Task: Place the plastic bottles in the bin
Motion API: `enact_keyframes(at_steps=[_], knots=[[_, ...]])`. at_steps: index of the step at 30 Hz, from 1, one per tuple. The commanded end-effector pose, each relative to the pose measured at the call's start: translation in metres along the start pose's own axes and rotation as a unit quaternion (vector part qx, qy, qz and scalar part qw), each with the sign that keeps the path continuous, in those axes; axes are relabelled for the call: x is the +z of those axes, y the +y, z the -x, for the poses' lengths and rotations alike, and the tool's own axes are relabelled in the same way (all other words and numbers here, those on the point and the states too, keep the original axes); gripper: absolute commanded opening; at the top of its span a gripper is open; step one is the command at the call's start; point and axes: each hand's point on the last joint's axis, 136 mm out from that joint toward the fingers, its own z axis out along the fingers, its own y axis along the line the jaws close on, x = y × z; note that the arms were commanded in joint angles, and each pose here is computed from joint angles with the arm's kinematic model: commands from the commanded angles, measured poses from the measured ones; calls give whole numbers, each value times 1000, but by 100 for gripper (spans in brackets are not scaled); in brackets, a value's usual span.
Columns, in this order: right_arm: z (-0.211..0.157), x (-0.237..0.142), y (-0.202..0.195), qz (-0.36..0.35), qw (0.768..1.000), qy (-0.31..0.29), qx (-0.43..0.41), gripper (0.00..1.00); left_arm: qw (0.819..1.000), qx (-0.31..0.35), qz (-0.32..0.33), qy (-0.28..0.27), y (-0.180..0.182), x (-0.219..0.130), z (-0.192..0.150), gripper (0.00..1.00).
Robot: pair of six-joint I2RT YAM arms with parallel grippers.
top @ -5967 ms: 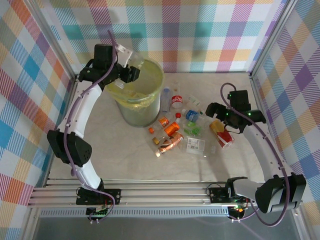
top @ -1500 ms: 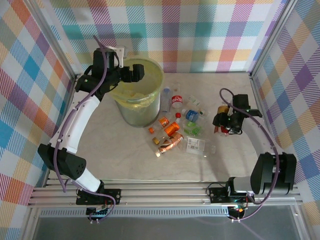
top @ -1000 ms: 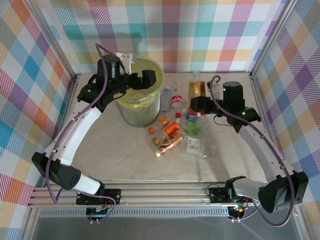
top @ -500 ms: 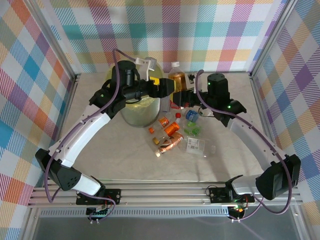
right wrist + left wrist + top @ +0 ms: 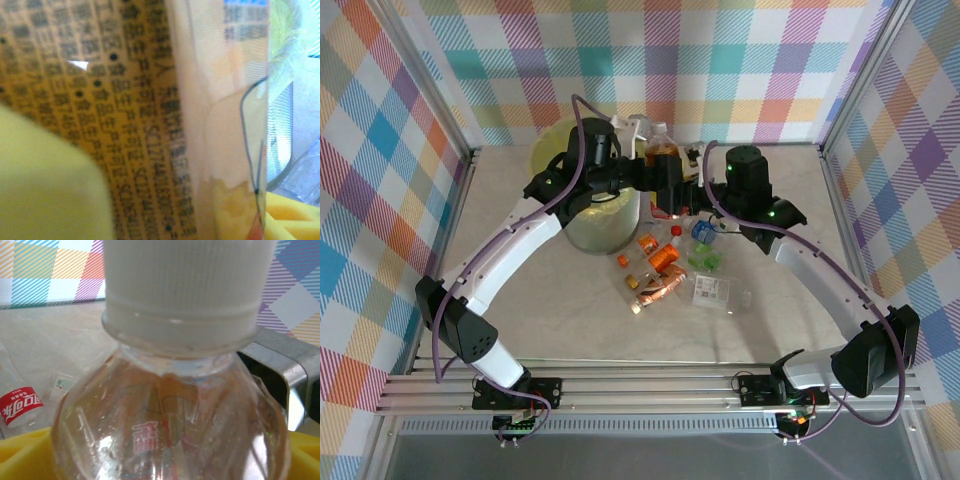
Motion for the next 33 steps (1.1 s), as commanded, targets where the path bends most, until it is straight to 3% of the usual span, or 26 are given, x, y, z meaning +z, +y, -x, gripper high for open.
enact_keyframes(at_steps=[1, 4, 8, 13, 23, 29, 33], knots=[[24, -3, 17, 21, 999, -33, -36, 62, 1000, 4, -26, -14, -19, -2, 10, 82], [23, -2, 16, 19, 999, -33, -36, 63, 1000, 2, -25, -17, -19, -3, 11, 65], [23, -2, 13, 9, 999, -31, -33, 71, 999, 6, -22, -25, -19, -7, 14, 52], [19, -8, 9, -12, 999, -23, -23, 100, 998, 31, 8, -47, -15, -19, 24, 49], [11, -42, 7, -72, 997, -20, 2, 100, 981, 128, 105, -103, -1, -57, 75, 48], [4, -75, -19, -182, 982, -29, 31, 100, 957, 185, 178, -136, 20, -80, 113, 48], [-9, -94, -38, -250, 967, -20, 49, 100, 935, 227, 243, -127, 51, -86, 128, 49]])
